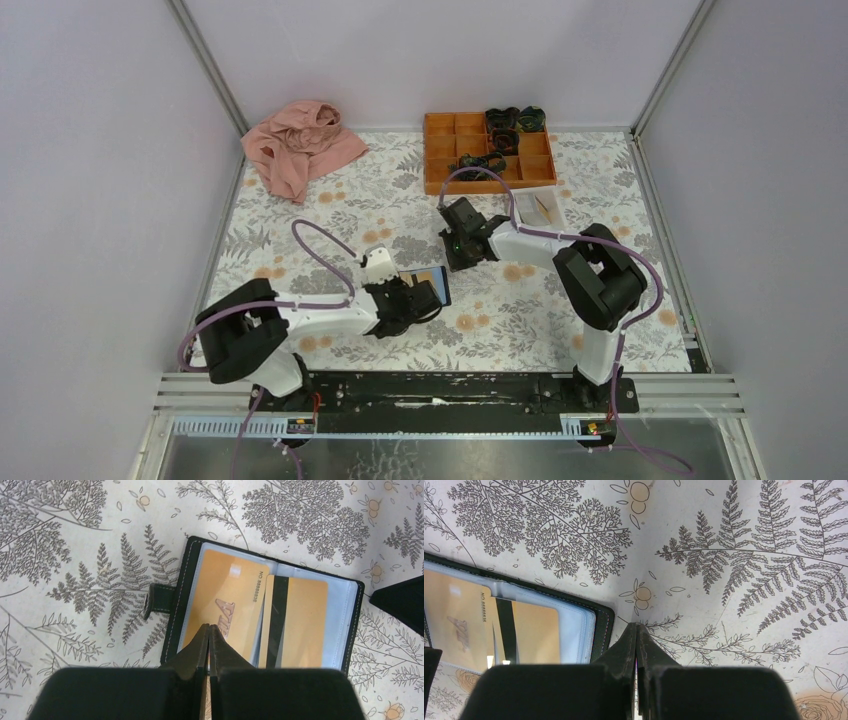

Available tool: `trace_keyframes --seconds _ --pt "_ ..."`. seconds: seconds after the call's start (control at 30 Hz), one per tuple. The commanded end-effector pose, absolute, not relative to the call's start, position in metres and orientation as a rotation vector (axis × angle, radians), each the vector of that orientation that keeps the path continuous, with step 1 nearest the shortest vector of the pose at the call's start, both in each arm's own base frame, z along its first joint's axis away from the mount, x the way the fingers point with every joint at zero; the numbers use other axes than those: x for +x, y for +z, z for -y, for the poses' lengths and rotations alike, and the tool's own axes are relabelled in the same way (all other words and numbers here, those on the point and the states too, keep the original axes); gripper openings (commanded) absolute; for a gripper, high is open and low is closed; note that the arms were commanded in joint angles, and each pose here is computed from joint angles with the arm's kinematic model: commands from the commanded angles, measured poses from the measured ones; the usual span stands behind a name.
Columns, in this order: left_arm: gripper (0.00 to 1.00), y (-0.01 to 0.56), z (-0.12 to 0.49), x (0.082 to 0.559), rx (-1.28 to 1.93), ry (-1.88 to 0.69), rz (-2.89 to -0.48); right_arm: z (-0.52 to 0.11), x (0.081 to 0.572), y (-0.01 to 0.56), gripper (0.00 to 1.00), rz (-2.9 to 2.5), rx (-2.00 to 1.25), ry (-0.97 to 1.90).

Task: Put the credit cards into the card holder
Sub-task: Insert the credit card into the card holder.

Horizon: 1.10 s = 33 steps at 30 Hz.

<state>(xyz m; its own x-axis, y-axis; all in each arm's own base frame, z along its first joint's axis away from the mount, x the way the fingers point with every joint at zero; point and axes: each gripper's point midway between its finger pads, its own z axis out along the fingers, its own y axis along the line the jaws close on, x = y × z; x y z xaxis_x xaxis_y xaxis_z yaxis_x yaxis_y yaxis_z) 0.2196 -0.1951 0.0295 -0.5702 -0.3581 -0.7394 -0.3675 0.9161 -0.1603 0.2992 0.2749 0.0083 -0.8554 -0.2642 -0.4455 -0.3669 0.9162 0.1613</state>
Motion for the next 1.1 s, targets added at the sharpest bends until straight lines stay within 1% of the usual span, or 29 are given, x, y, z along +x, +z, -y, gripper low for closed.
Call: trace_keyframes --seconds 0.0,0.3,1.07 --pt "0.04 0.038 0.211 0.238 -0.477 -0.034 -2.196 -0.244 0.254 -0.038 0.00 -2.846 -0.498 0.204" --pt "0.04 0.038 0.226 0.249 -0.438 -0.071 -2.214 -0.246 0.252 -0.040 0.00 -2.850 -0.496 0.216" --pt "0.04 0.017 0.233 0.250 -0.428 -0.076 -2.269 -0.245 0.251 -0.042 0.00 -2.853 -0.500 0.216"
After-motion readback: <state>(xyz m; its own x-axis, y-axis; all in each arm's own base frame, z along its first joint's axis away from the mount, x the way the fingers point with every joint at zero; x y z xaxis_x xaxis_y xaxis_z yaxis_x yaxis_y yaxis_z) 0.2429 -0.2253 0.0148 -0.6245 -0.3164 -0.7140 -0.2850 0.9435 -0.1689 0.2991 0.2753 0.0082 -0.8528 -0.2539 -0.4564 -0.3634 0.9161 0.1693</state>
